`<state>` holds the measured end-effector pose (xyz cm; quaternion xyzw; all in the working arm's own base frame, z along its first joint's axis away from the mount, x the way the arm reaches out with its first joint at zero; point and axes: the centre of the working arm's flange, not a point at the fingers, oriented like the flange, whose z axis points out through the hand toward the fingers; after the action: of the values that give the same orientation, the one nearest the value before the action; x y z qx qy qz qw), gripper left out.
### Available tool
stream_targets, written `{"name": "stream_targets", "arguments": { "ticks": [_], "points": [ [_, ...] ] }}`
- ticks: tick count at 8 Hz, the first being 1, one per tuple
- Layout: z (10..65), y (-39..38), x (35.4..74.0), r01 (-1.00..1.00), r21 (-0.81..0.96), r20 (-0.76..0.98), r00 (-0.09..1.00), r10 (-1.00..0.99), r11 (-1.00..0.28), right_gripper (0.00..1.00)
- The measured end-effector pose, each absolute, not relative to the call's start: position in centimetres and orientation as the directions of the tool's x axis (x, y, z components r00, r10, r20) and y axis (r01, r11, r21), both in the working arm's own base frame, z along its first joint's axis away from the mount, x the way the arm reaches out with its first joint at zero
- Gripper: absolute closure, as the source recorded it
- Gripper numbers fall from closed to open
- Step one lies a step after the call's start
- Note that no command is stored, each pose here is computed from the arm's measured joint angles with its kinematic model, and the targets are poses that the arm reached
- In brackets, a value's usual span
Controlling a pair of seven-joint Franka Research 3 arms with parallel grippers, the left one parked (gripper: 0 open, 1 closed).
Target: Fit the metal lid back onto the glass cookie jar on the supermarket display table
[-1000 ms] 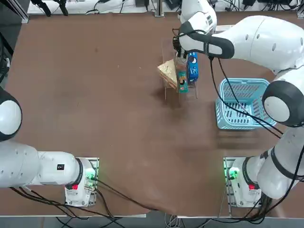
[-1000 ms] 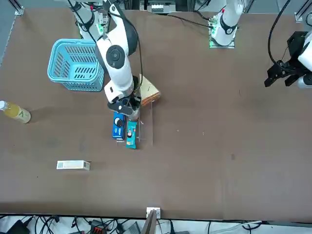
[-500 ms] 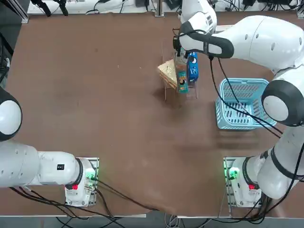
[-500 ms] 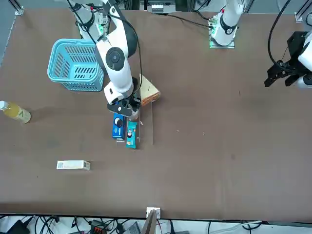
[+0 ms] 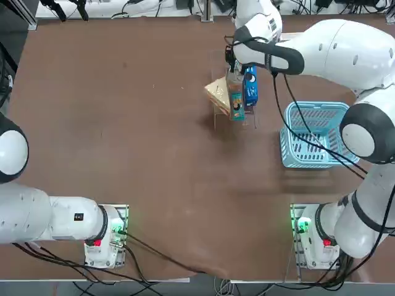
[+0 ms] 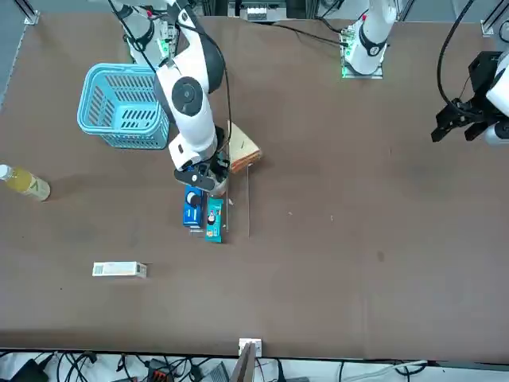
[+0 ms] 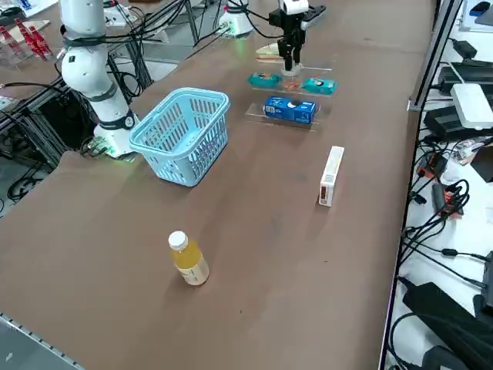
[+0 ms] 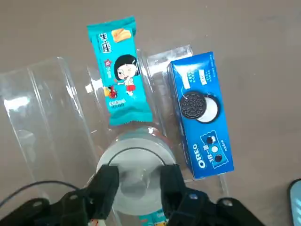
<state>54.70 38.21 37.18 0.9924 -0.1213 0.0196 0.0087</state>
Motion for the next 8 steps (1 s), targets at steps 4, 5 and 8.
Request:
{"name": "stream_targets", "arguments": {
  "ticks": [4,5,8],
  "points": [
    [39.9,37.6,55.4,-0.256,0.013,0.042,0.966,-0.256,-0.967,0.35],
    [40.9,36.5,55.8,-0.268,0.015,0.041,0.963,-0.267,-0.963,0.34],
    [44.9,31.3,57.6,-0.252,0.041,-0.007,0.968,-0.252,-0.967,0.34]
  ]
}}
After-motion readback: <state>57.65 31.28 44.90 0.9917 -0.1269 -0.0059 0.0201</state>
